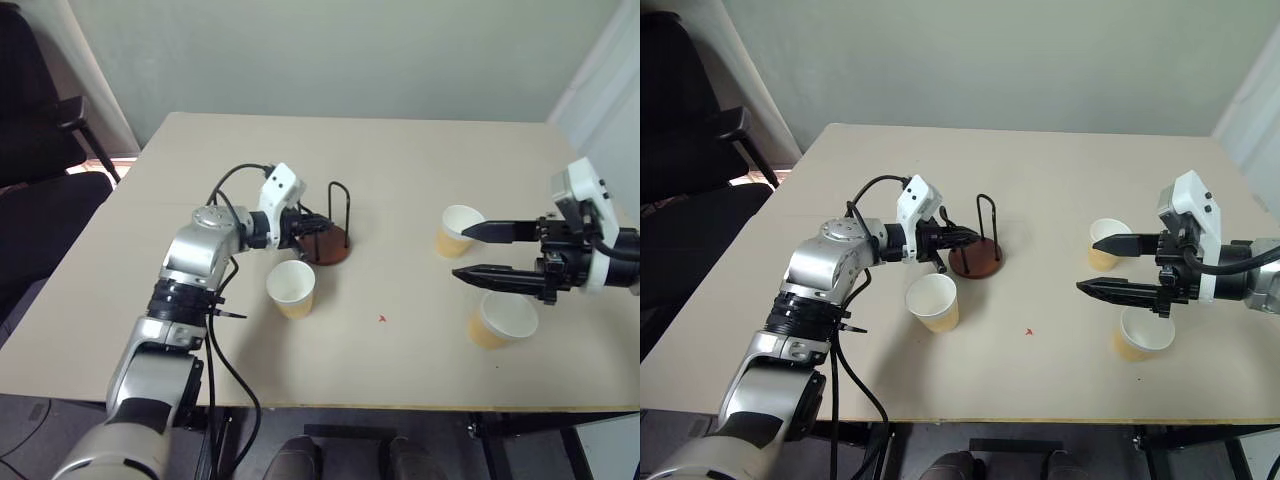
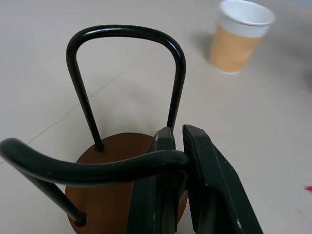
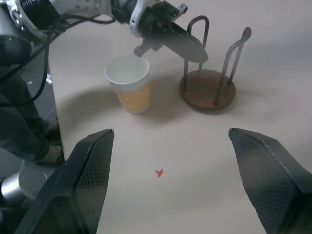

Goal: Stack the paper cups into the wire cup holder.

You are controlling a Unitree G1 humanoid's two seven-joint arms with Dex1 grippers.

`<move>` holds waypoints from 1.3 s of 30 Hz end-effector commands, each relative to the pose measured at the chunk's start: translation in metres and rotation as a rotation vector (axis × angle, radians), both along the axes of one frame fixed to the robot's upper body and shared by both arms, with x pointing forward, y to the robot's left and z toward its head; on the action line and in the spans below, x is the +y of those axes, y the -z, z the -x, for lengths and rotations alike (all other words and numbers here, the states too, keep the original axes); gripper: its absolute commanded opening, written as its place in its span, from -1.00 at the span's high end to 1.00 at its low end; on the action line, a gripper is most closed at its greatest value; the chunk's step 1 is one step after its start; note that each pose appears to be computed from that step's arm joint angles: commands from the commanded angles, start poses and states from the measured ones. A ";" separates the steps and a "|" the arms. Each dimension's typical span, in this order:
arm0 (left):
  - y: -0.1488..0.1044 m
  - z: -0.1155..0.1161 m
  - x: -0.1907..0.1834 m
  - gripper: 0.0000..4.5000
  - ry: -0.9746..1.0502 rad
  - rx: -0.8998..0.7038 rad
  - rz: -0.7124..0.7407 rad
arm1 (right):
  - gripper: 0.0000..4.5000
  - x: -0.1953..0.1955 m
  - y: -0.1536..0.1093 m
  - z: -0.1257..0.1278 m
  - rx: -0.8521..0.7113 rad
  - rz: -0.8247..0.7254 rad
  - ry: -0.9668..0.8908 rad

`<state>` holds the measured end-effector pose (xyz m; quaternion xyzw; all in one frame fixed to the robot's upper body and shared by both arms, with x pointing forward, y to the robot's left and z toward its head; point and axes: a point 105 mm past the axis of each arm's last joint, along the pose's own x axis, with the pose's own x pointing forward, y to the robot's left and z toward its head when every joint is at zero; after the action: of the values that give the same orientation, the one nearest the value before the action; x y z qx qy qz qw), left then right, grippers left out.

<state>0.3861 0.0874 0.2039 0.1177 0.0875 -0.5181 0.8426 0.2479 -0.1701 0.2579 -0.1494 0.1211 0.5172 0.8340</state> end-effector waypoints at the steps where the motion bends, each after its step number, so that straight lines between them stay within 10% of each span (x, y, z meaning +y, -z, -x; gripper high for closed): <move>1: -0.029 0.020 -0.030 0.98 0.221 -0.087 -0.015 | -0.74 -0.001 -0.015 0.015 -0.037 0.037 -0.028; 8: -0.030 0.054 -0.076 0.98 0.523 -0.073 -0.060 | -0.74 -0.012 -0.024 0.027 -0.046 0.080 0.037; 25: 0.074 0.069 -0.092 0.98 0.553 -0.047 -0.244 | -0.74 -0.012 -0.031 0.039 -0.074 0.111 0.071; 36: 0.023 0.052 -0.093 -0.67 0.462 -0.129 -0.159 | -0.74 -0.015 -0.030 0.027 -0.090 0.124 0.058; 39: 0.007 0.051 -0.095 -0.67 0.453 -0.142 -0.124 | -0.74 -0.016 -0.029 0.025 -0.090 0.130 0.057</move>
<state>0.3377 -0.0046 0.1792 0.2268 0.0572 -0.6752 0.6996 0.2237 -0.1854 0.2789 -0.2057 0.1342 0.4799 0.8422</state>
